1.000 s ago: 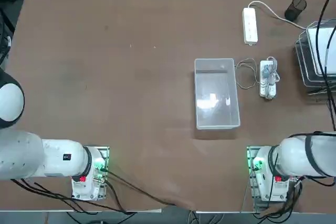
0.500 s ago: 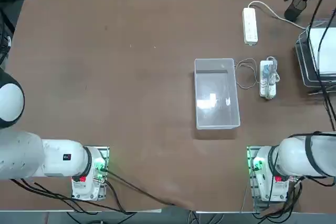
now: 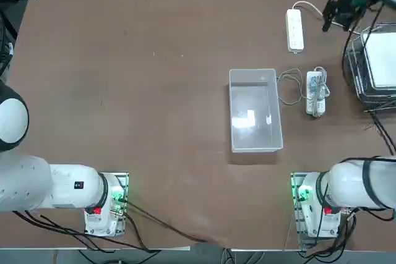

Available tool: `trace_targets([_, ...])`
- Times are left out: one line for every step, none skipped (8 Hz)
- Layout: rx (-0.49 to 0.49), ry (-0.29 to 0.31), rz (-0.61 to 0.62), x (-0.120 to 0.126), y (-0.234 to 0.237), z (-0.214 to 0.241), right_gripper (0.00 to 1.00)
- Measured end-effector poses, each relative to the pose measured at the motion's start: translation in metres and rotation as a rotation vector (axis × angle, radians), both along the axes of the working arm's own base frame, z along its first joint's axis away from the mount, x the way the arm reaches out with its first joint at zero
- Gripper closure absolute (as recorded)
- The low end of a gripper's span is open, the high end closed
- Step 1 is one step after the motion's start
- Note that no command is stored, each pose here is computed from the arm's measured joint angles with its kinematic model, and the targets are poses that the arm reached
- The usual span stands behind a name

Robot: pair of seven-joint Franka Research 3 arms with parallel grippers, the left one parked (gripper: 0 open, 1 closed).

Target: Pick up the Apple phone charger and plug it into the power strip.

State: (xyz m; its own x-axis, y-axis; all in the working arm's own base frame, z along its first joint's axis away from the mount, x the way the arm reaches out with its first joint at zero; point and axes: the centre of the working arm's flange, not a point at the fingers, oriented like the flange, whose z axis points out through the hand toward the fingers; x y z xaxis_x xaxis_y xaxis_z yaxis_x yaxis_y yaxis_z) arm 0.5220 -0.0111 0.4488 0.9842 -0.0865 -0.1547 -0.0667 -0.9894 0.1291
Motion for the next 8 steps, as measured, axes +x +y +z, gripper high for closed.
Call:
trace_targets([-0.060,-0.007,0.004,-0.011,0.008,-0.028,0.00])
trace_targets([-0.095,-0.013,0.002,-0.023,0.016,-0.055,0.00])
trace_targets([-0.103,-0.021,-0.009,-0.032,0.020,-0.076,0.00])
trace_targets([-0.101,-0.027,-0.018,-0.040,0.021,-0.093,0.01])
trace_targets([-0.100,-0.033,-0.014,-0.048,0.021,-0.108,0.01])
trace_targets([-0.110,-0.043,-0.009,-0.056,0.022,-0.123,0.01])
trace_targets([-0.136,-0.047,-0.003,-0.064,0.022,-0.137,0.01])
trace_targets([-0.178,-0.045,0.002,-0.070,0.024,-0.149,0.01])
